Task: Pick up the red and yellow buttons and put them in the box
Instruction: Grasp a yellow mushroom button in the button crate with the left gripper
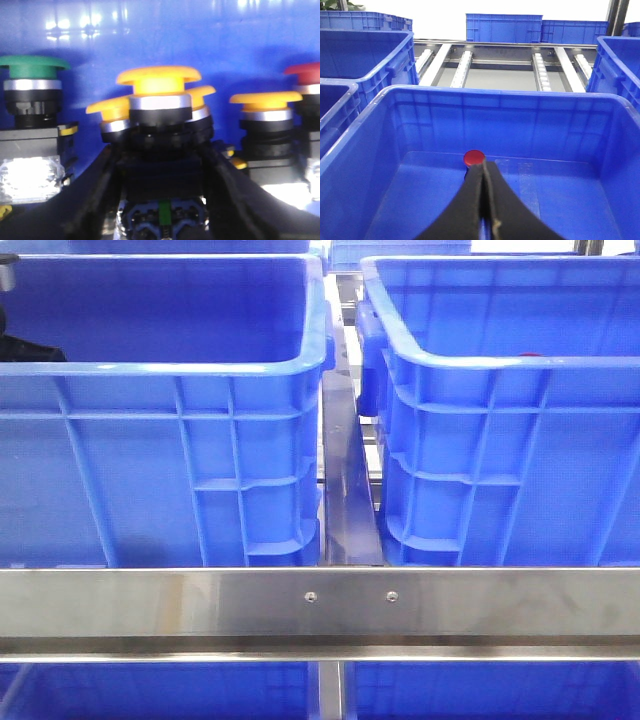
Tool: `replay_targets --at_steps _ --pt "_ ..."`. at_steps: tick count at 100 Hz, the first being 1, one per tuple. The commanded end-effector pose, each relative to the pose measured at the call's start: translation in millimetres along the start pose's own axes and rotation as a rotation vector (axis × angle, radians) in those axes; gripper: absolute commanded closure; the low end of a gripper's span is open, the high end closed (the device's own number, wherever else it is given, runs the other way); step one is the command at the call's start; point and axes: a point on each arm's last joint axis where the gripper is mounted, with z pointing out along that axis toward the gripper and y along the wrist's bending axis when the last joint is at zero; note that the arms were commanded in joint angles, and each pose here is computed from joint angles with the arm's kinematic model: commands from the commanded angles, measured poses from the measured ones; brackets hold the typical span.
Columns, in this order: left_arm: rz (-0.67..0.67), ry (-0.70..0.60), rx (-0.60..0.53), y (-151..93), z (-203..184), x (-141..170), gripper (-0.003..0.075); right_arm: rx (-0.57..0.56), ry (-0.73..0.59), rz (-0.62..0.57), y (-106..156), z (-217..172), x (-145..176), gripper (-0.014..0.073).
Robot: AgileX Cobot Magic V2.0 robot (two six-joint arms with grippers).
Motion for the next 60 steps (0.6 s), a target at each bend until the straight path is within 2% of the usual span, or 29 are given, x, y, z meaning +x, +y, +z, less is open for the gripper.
replay_targets --at_steps 1,29,43,60 --pt "0.000 -0.165 0.009 -4.0 -40.7 -23.3 0.0739 -0.036 -0.024 0.066 3.0 -1.8 -9.2 0.0663" --pt "0.035 -0.286 0.046 -19.4 -125.6 -26.2 0.0739 -0.036 -0.024 0.066 3.0 -1.8 -9.2 0.0663" --pt "0.094 -0.361 0.108 -43.4 -172.7 -19.0 0.0739 -0.036 -0.024 0.066 3.0 -1.8 -9.2 0.0663" --pt "0.202 -0.439 0.236 -83.0 -221.3 -1.7 0.0739 -0.036 -0.024 0.066 3.0 -1.8 -9.2 0.0663"
